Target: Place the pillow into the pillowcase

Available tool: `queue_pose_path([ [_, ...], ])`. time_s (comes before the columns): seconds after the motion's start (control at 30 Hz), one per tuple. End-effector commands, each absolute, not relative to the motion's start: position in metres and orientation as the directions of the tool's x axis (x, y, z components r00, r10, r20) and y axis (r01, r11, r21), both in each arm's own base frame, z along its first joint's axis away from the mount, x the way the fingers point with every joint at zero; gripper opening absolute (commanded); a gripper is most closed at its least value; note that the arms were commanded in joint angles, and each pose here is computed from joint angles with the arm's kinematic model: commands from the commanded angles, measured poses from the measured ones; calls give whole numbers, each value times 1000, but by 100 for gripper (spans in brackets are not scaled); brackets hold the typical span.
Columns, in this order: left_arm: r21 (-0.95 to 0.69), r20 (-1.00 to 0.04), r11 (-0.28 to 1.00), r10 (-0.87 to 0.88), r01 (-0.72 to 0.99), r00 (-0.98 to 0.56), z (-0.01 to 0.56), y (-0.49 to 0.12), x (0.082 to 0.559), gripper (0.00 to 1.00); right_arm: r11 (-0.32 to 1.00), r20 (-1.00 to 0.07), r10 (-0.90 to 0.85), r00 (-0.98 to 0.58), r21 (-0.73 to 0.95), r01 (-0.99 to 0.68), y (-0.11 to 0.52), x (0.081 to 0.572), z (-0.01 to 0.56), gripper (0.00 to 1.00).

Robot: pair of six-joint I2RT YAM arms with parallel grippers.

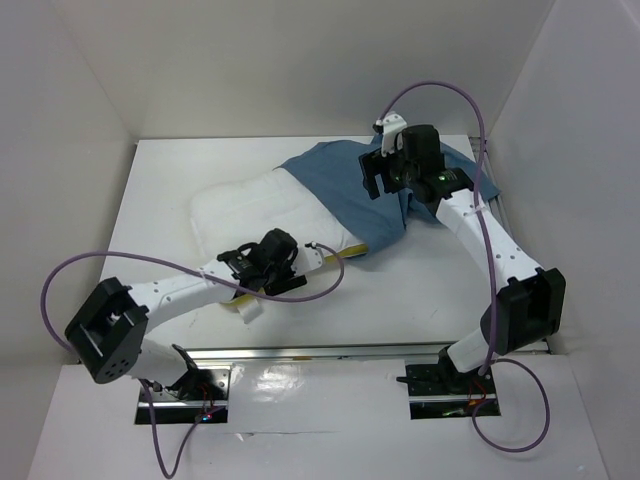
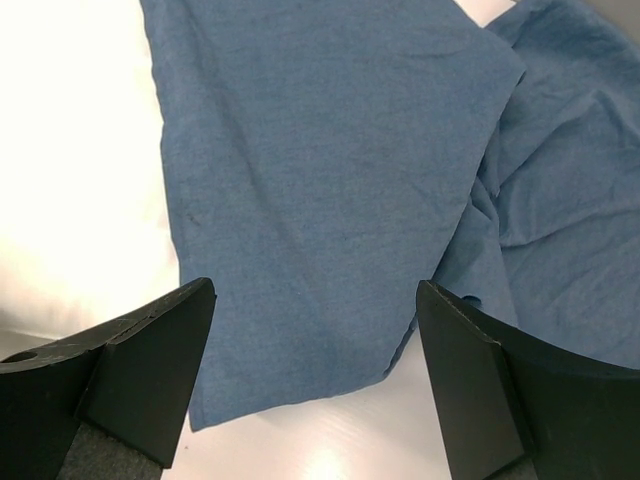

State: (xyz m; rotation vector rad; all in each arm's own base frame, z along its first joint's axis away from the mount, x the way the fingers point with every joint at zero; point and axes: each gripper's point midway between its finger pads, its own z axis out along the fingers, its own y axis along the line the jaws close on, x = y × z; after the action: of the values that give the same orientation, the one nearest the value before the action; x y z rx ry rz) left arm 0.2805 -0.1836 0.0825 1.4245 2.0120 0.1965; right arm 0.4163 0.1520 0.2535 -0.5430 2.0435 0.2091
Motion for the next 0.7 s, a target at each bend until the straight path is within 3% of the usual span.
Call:
queue_pose_path([
  [0.0, 490, -461, 393, 874, 778, -151, 78, -199, 294, 88, 887, -865, -276, -419, -62, -458, 149, 407, 263, 89],
  [0.1, 465, -446, 376, 881, 801, -155, 62, -205, 295, 88, 883, -849, -285, -444, -52, -467, 151, 408, 255, 89],
  [0.2, 434, -433, 384, 882, 815, -185, 49, -212, 298, 75, 879, -837, -291, -464, -42, -475, 151, 403, 250, 89],
  [0.23, 420, -431, 377, 883, 826, -185, 46, -215, 297, 66, 879, -831, -294, -473, -41, -475, 150, 401, 248, 89],
  [0.27, 400, -443, 397, 873, 826, -205, 48, -214, 298, 37, 879, -825, -297, -481, -39, -475, 150, 399, 246, 89],
  [0.37, 378, -435, 424, 866, 823, -246, 41, -214, 301, 3, 882, -801, -308, -514, -37, -470, 144, 388, 236, 89],
  [0.5, 348, -464, 473, 837, 809, -290, 54, -217, 309, 0, 874, -809, -313, -497, -40, -485, 139, 367, 238, 89],
  [0.67, 197, -634, 588, 687, 785, -355, 139, -249, 336, 0, 854, -831, -292, -473, -4, -520, 144, 349, 244, 89],
])
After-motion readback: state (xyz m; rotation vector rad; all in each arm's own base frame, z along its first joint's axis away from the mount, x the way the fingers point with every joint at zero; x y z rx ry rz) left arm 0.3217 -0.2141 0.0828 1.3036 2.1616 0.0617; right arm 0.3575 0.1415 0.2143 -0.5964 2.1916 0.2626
